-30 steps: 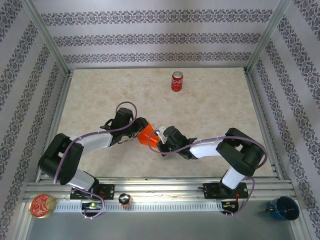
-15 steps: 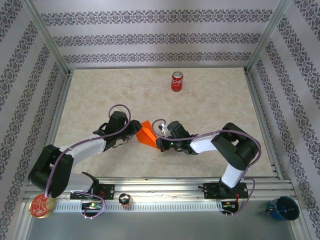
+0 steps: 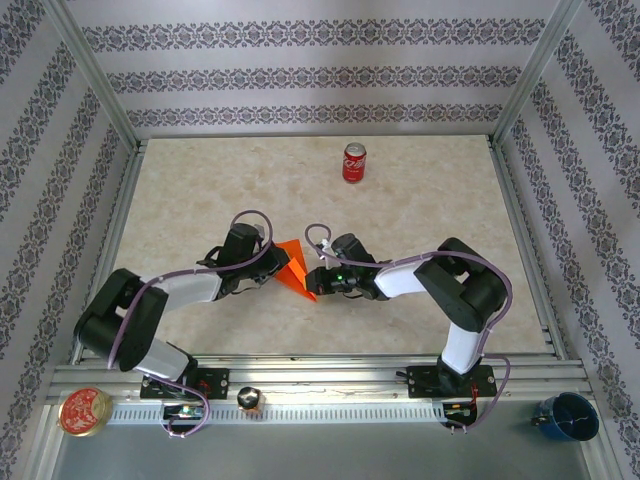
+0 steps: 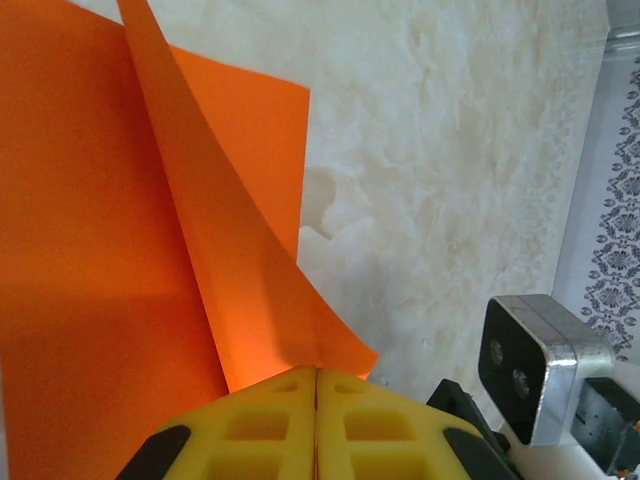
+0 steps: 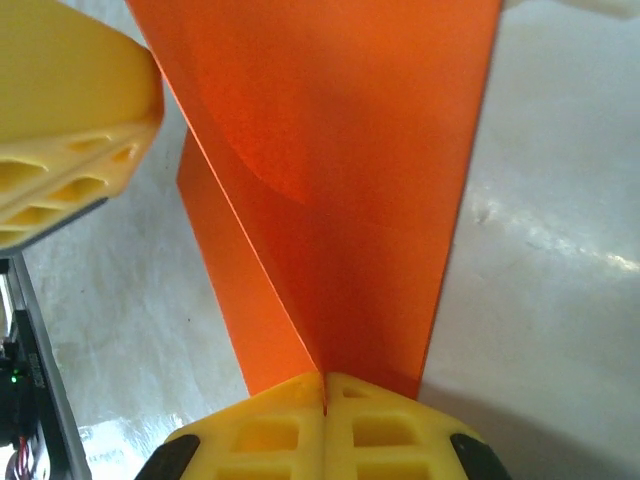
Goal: Fold a paper plane with a square sheet of paper (pick it up from the middle)
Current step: Fourth fold the wing at the center of the table.
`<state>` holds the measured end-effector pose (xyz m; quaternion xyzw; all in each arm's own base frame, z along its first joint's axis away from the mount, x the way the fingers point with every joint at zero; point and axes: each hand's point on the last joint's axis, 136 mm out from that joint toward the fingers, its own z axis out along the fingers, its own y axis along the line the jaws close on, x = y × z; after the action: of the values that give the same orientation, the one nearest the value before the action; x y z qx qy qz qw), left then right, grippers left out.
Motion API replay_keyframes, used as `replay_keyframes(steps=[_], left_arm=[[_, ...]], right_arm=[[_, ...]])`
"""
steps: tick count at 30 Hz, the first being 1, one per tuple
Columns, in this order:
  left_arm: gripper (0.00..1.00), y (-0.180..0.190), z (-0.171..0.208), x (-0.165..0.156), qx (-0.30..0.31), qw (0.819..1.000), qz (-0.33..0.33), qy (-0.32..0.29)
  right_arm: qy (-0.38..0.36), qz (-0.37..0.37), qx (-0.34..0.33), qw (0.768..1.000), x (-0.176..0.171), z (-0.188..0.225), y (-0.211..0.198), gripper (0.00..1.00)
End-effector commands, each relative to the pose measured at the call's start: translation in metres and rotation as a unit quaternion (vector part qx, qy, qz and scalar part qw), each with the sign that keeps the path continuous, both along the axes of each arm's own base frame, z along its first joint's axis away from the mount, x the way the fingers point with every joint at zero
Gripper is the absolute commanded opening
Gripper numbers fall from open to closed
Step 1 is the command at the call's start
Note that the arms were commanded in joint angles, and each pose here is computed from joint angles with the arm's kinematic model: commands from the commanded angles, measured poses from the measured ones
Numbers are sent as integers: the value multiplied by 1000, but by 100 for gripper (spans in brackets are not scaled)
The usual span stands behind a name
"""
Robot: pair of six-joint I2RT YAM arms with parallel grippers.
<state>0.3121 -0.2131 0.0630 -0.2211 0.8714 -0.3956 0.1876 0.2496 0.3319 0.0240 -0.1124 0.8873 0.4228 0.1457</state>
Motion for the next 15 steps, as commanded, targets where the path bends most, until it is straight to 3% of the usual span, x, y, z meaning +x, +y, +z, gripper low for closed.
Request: replay_keyframes(steps=[1, 15], left_arm=[[7, -6, 21, 18, -28, 999, 4, -39], [7, -1, 13, 17, -23, 999, 18, -34]], right_arm=[[25, -22, 17, 999, 2, -1, -1, 0], [3, -67, 14, 998, 4, -4, -14, 0]])
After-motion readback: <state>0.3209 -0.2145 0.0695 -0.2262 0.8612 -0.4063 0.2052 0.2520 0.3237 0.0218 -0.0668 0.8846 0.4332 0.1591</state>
